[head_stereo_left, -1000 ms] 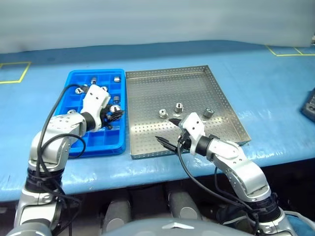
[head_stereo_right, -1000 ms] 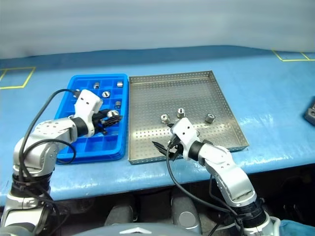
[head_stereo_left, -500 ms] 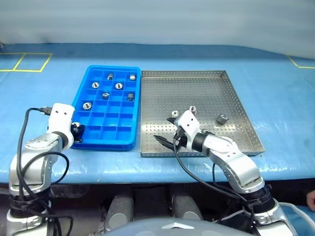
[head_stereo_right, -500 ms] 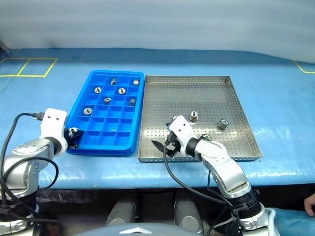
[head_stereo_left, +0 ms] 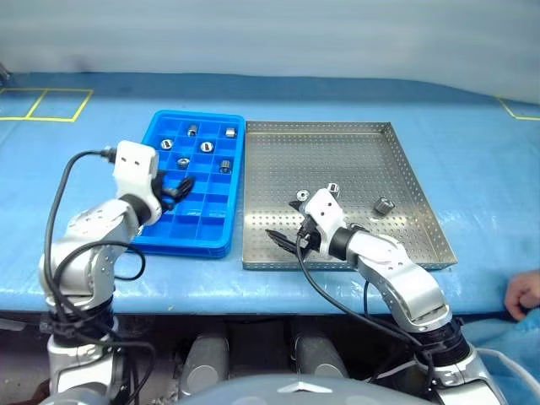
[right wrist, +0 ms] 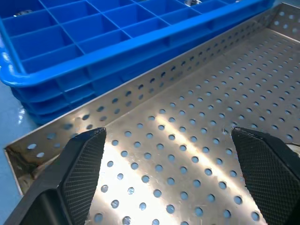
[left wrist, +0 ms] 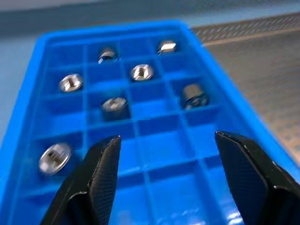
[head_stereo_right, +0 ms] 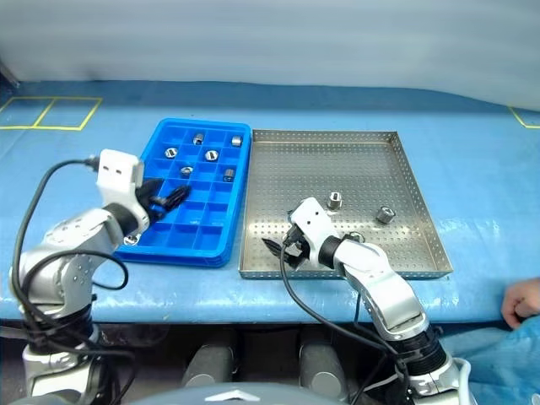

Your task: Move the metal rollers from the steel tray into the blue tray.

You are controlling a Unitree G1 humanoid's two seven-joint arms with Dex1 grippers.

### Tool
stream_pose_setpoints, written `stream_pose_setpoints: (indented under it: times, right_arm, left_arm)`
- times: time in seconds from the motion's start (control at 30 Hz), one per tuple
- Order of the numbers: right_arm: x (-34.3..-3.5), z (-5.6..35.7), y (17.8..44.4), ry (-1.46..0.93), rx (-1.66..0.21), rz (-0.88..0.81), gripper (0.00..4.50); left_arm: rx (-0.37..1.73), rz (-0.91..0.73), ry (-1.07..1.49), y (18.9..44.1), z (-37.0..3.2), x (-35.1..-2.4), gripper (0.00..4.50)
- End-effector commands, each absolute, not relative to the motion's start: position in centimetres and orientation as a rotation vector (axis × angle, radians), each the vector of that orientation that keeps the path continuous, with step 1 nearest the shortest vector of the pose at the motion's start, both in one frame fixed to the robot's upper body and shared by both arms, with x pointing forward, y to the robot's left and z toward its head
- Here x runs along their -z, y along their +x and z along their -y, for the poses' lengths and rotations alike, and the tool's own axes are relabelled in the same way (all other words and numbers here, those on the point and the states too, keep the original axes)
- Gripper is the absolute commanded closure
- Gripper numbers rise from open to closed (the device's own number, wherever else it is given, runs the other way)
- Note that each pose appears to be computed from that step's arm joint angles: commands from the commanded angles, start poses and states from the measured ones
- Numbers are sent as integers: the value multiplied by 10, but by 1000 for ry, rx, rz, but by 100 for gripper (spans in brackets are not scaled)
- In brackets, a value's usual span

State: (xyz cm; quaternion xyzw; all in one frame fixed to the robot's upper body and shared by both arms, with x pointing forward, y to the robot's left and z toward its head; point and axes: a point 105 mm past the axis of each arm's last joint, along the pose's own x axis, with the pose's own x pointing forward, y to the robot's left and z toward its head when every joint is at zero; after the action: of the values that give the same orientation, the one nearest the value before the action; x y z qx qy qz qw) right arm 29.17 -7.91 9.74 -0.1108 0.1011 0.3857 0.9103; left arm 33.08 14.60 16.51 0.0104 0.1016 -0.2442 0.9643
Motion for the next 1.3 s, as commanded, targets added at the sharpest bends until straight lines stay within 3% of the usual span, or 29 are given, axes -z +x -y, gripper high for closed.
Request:
stream_pose_setpoints:
  times: [0.03, 0.23, 0.4, 0.63, 1.0, 1.1, 1.3]
  right_arm:
    - [-113, 91, 295, -245, -718, -149, 0]
    - [-115, 115, 291, -266, -587, -149, 0]
    - [-115, 128, 280, -263, -511, -155, 0]
    - [-114, 132, 273, -252, -464, -156, 0]
    - [-113, 128, 280, -259, -485, -162, 0]
    - [-113, 123, 283, -263, -511, -160, 0]
    - [-114, 117, 288, -271, -540, -151, 0]
  left_arm:
    - [681, -180, 42, 338, -102, -167, 102]
    - [921, -298, 150, 359, -30, -130, 102]
    - [970, -369, 251, 371, -6, -103, 102]
    - [854, -443, 351, 392, -6, -71, 102]
    - [732, -425, 342, 396, -41, -73, 102]
    - [688, -405, 329, 397, -53, -79, 162]
    - [658, -405, 307, 392, -66, -81, 363]
